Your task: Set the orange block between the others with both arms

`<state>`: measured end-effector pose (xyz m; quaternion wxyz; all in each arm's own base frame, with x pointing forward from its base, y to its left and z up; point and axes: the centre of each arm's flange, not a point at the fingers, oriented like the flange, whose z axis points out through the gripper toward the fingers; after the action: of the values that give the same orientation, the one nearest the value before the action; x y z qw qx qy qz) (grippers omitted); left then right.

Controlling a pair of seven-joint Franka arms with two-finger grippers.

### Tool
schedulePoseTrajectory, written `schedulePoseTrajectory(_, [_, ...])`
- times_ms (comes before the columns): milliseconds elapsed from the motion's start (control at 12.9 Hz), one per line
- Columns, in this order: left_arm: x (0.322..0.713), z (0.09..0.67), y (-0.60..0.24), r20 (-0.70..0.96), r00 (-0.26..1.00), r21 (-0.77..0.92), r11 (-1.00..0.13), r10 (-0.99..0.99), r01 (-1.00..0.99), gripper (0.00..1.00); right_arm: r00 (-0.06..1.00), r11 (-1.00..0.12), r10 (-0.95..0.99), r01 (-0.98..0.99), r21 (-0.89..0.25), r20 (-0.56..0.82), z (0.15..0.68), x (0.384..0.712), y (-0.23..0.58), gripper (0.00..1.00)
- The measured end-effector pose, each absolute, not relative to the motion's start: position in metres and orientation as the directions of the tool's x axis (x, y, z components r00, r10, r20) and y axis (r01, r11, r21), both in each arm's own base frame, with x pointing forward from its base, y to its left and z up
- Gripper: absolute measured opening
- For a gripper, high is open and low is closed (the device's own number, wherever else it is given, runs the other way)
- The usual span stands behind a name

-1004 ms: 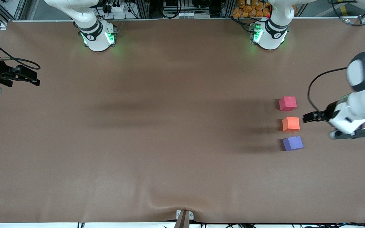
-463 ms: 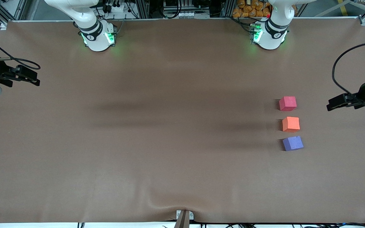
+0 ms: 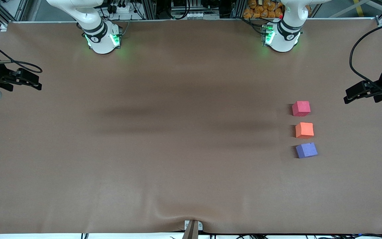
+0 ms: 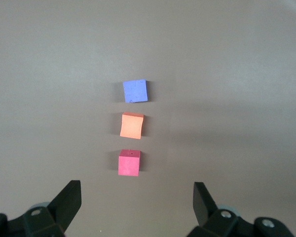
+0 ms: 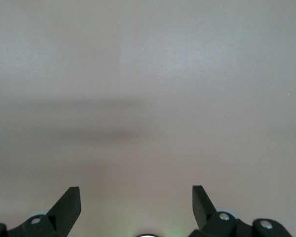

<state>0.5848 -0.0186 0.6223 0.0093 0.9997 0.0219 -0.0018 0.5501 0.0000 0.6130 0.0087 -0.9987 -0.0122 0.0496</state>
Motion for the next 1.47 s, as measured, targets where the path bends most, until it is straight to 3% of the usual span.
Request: schedulePoseTrajectory(1467, [0.541,0.625,-0.030,-0.030,1.000,0.003,-1.000,0.004,0.004,1.00,0.995,-0.999,0.042,0.040,-0.018,-0.093,0.613,0.551,0.009,1.00])
